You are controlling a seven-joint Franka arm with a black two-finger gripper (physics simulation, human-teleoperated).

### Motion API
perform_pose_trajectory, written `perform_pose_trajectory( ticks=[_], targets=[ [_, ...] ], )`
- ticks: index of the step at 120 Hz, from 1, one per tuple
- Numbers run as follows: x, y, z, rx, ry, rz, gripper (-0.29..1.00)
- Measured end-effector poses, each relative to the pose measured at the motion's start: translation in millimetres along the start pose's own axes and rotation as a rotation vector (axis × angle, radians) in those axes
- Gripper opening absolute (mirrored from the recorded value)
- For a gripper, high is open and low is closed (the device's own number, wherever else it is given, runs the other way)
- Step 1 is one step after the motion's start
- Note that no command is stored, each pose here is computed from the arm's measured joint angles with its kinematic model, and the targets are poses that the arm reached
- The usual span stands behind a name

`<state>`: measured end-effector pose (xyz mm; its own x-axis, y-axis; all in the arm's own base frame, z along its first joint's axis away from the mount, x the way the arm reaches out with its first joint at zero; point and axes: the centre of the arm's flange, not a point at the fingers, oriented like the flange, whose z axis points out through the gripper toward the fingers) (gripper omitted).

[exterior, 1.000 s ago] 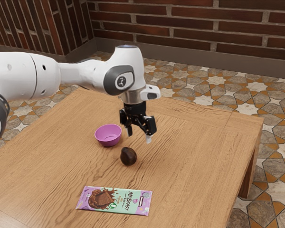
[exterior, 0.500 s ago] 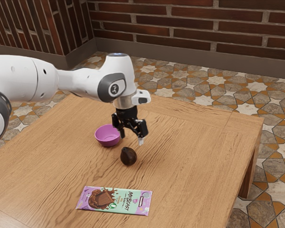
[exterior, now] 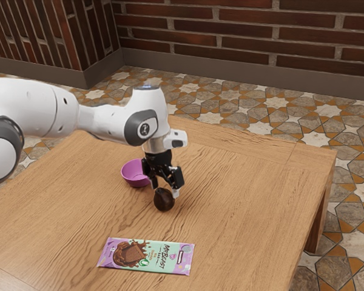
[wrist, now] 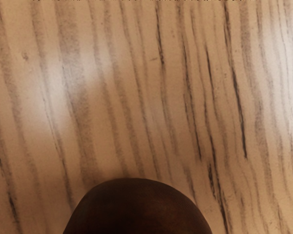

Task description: Place the pear in the bowl.

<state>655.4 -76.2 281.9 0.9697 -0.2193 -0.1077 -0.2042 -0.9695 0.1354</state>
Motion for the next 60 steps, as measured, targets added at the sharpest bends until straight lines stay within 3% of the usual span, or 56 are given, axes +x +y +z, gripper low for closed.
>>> perform_pose_trajectory(
  ticks=[60],
  targets=[
    [0, -11, 36, -0.023, 0.0, 0.029, 0.66]
  ],
)
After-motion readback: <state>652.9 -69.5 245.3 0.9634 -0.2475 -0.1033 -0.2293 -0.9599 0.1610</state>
